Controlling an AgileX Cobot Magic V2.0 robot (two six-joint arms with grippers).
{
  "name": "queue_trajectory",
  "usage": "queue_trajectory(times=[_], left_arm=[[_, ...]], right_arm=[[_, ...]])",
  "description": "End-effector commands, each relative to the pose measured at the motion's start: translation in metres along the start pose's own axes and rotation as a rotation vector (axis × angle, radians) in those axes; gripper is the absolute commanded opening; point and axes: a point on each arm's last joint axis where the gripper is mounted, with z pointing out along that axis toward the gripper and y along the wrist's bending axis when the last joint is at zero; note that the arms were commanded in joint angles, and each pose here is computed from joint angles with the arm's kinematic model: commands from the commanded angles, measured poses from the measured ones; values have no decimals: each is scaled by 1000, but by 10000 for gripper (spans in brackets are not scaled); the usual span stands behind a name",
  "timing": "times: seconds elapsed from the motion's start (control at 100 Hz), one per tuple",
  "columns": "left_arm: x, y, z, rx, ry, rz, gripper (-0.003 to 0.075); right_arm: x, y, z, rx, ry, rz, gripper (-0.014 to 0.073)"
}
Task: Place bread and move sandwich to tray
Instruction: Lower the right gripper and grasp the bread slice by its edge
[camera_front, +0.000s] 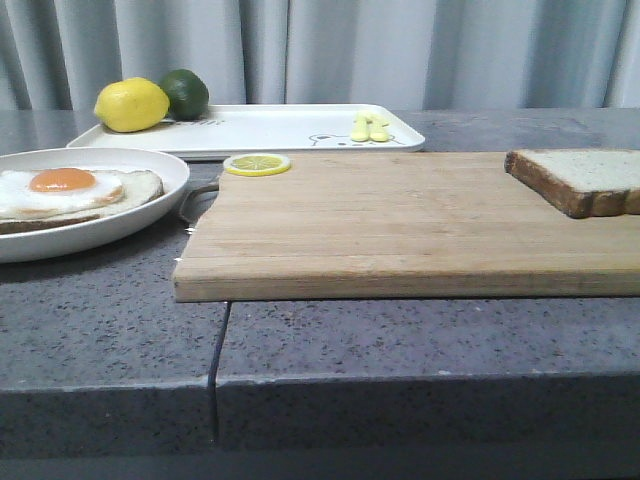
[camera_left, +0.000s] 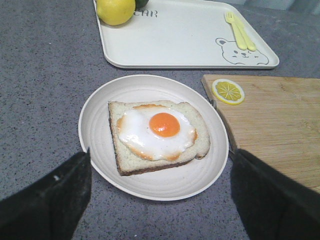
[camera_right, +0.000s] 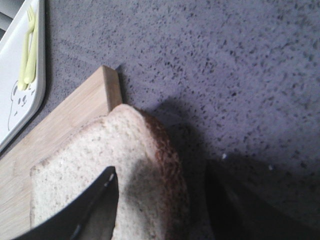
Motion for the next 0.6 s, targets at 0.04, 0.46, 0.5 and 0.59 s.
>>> queue_trajectory(times=[0.04, 0.46, 0.5, 0.59], left_arm=[[-14, -4, -3, 18, -80, -23, 537], [-14, -4, -3, 18, -80, -23, 537], [-14, -4, -3, 18, -80, -23, 537], [-14, -4, -3, 18, -80, -23, 537]], right_arm=[[-9, 12, -4, -95, -21, -3, 407], [-8, 12, -2, -118, -2, 7, 407], [-7, 12, -1, -118, 0, 8, 407], [-6, 10, 1, -123, 12, 16, 405]])
